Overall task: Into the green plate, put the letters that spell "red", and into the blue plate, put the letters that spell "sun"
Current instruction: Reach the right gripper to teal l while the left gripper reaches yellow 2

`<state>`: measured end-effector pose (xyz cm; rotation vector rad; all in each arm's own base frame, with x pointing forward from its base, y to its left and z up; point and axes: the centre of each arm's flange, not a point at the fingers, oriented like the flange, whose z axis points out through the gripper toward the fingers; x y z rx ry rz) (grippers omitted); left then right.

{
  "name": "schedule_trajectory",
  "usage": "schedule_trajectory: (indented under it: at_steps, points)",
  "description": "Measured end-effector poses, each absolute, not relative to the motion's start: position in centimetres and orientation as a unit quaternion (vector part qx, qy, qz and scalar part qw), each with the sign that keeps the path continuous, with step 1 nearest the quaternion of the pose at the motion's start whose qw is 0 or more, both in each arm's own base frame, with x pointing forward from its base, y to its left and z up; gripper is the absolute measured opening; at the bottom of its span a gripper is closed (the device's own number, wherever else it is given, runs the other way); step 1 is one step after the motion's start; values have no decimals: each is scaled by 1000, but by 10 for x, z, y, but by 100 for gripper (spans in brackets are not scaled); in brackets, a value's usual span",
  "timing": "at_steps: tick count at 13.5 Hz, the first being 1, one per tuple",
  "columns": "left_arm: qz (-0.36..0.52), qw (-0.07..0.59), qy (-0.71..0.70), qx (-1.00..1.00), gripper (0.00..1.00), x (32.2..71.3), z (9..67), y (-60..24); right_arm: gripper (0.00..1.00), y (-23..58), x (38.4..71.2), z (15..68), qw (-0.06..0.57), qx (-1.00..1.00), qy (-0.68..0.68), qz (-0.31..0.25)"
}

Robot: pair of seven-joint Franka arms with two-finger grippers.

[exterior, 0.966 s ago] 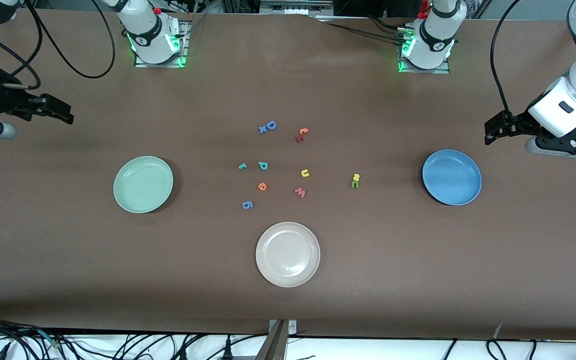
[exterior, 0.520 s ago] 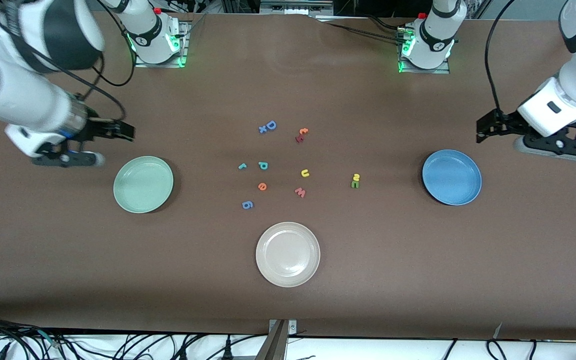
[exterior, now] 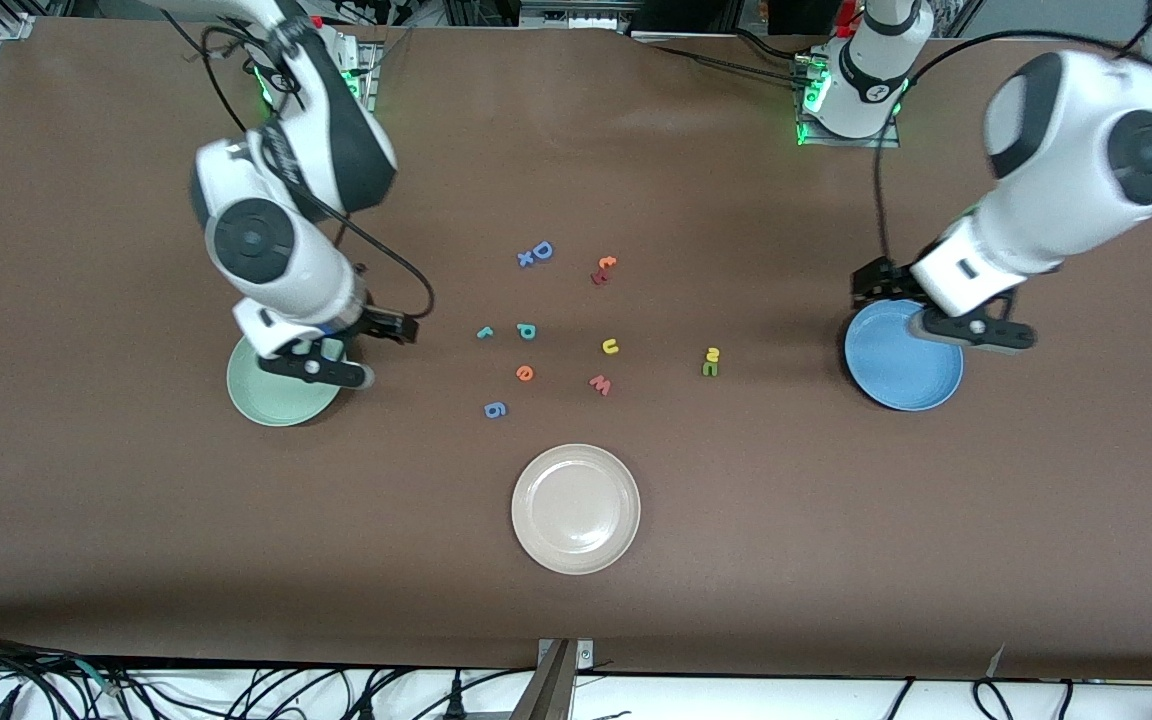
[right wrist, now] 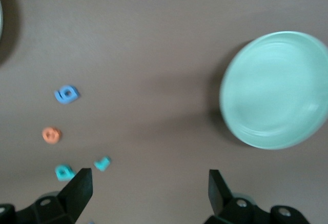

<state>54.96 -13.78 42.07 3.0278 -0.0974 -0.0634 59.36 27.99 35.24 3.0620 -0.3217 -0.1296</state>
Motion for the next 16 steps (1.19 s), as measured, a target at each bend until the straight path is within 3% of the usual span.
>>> schedule_trajectory:
  at_steps: [4,8,13,16]
  points:
    - [-28,50,31,998,100,512,374,-220,100,293,604,303,31,993,-109,-39]
    - [-17,-27,-24,999,99,494,331,-265,100,298,615,293,27,992,-120,-31]
    - [-28,-12,-67,997,92,489,261,-293,100,325,610,266,13,982,-185,-26]
    - [-16,11,-82,996,93,487,236,-308,100,353,596,252,15,979,-199,-25]
